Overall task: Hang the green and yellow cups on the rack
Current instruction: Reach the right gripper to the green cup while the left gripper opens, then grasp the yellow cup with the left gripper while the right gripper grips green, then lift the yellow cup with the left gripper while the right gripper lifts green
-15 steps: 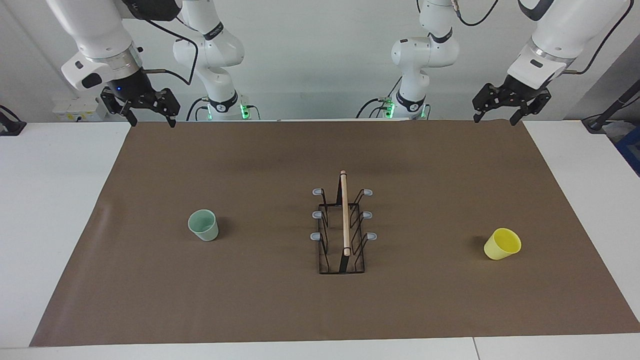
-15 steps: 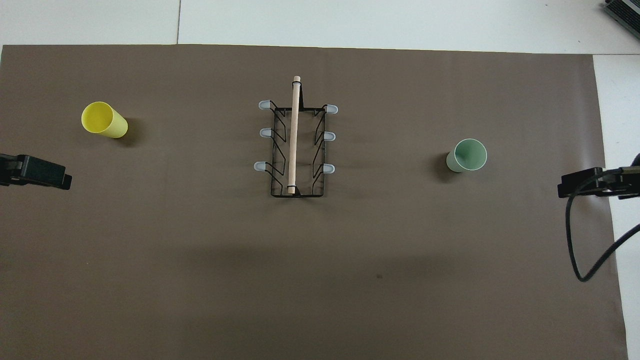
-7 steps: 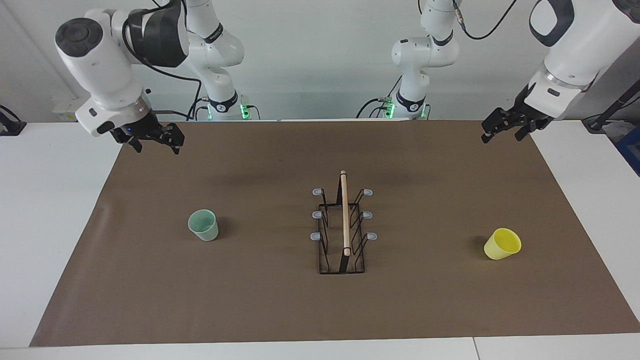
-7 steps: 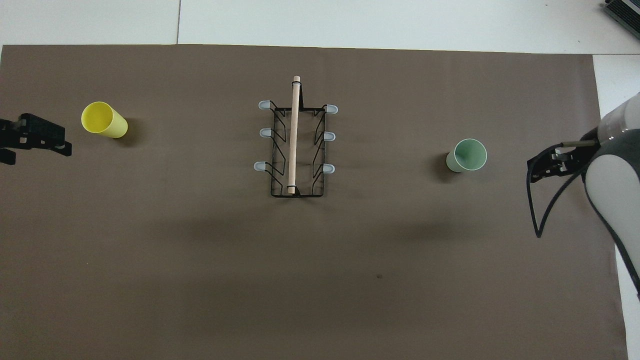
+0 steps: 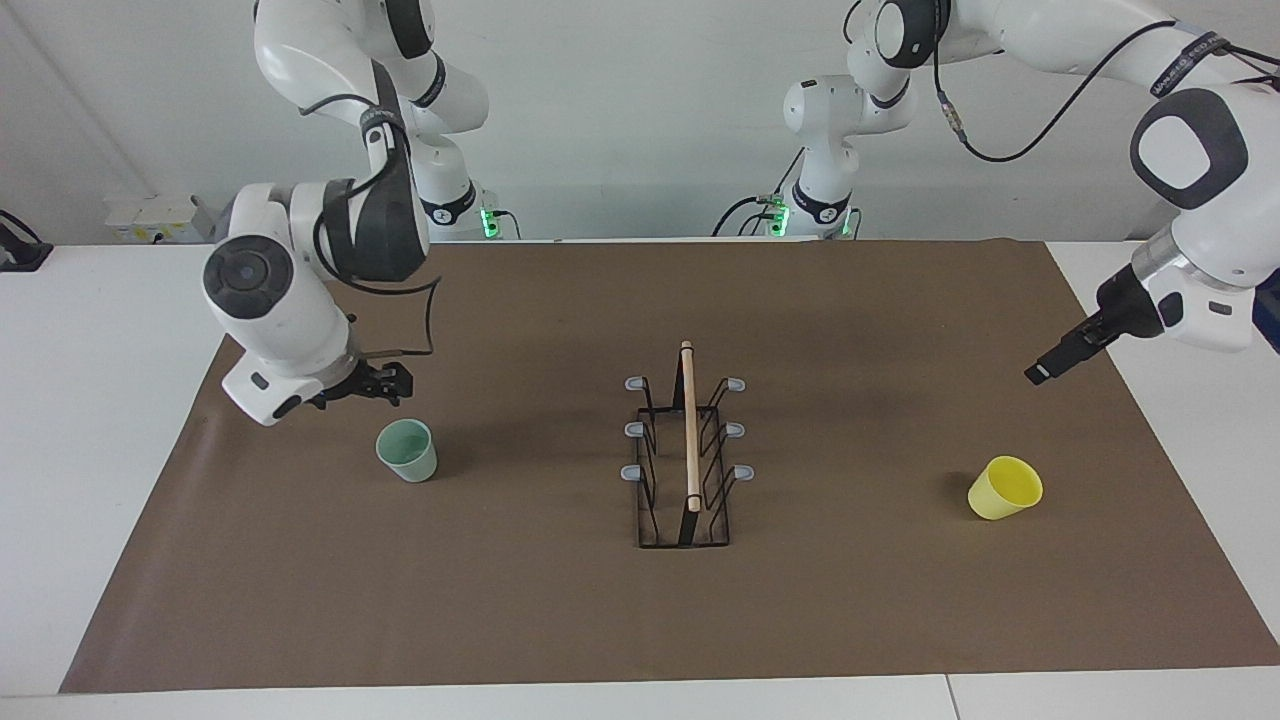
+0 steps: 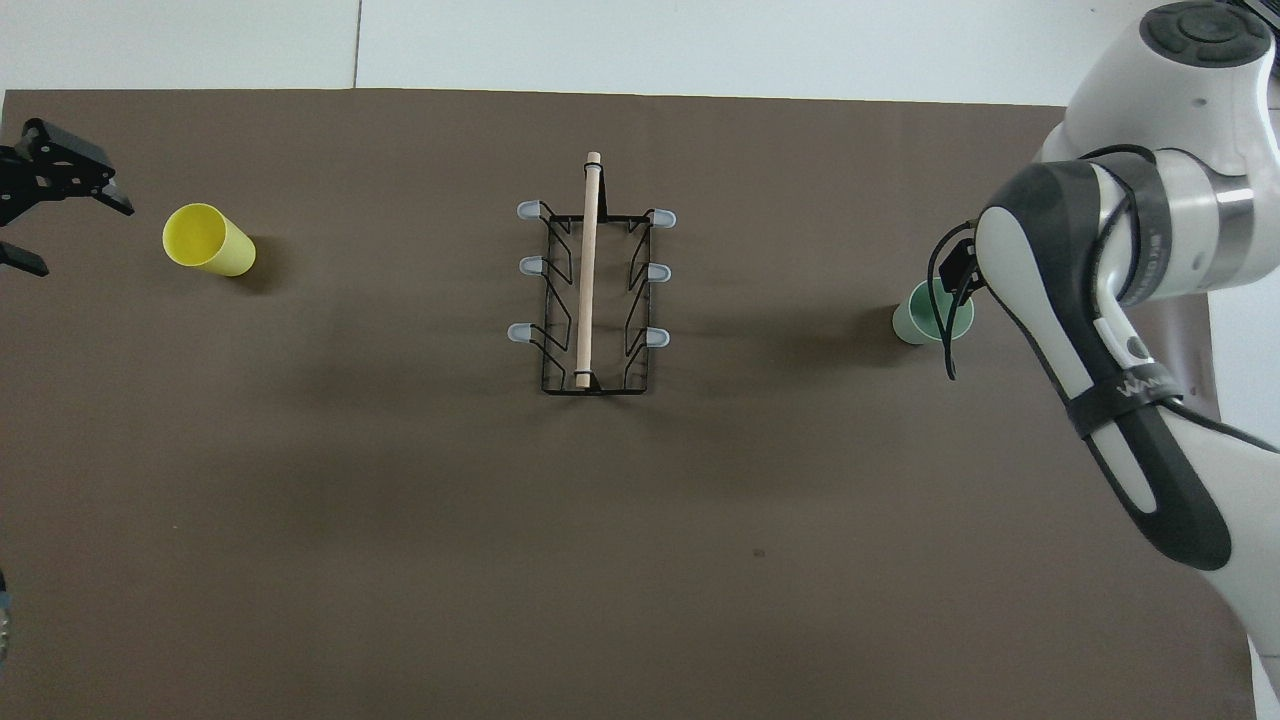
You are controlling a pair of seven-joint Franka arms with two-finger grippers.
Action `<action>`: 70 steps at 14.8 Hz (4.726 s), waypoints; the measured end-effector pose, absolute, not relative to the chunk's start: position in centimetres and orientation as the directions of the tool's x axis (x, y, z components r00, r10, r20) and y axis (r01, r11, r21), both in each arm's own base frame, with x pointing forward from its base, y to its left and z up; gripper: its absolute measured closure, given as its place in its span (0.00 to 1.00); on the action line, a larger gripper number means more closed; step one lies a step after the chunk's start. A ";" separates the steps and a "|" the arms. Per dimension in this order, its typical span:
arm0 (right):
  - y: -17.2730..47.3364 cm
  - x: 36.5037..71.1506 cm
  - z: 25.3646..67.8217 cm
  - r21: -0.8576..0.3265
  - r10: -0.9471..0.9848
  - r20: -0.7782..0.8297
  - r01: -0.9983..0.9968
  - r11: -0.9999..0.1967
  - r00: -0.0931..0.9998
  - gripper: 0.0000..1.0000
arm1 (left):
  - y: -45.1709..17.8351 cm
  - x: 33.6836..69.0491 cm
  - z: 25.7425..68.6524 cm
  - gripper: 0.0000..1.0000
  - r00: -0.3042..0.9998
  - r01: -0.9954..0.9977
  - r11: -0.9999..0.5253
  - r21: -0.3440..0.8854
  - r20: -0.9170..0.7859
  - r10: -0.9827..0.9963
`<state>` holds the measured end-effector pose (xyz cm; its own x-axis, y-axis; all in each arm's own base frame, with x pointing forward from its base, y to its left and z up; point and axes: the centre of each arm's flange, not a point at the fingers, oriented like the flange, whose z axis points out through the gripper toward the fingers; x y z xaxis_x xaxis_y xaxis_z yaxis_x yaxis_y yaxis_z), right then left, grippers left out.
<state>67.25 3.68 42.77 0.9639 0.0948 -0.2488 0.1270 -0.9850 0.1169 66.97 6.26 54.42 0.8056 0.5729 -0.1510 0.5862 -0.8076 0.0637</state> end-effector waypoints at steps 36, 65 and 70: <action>18.5 60.4 26.6 -0.006 0.574 -0.806 0.972 0.236 -0.145 0.00 | 15.5 62.7 26.6 0.00 -0.438 0.774 0.634 0.000 -0.723 0.534; 13.4 61.8 41.6 0.111 0.875 -0.267 0.915 -0.389 0.404 0.30 | 5.1 66.7 41.3 0.31 -0.051 0.791 0.342 0.507 -0.503 0.863; 14.1 61.3 45.6 -0.024 0.837 0.042 0.838 -0.545 0.545 0.30 | 4.8 65.4 46.5 0.31 0.043 0.778 0.217 0.590 -0.395 0.918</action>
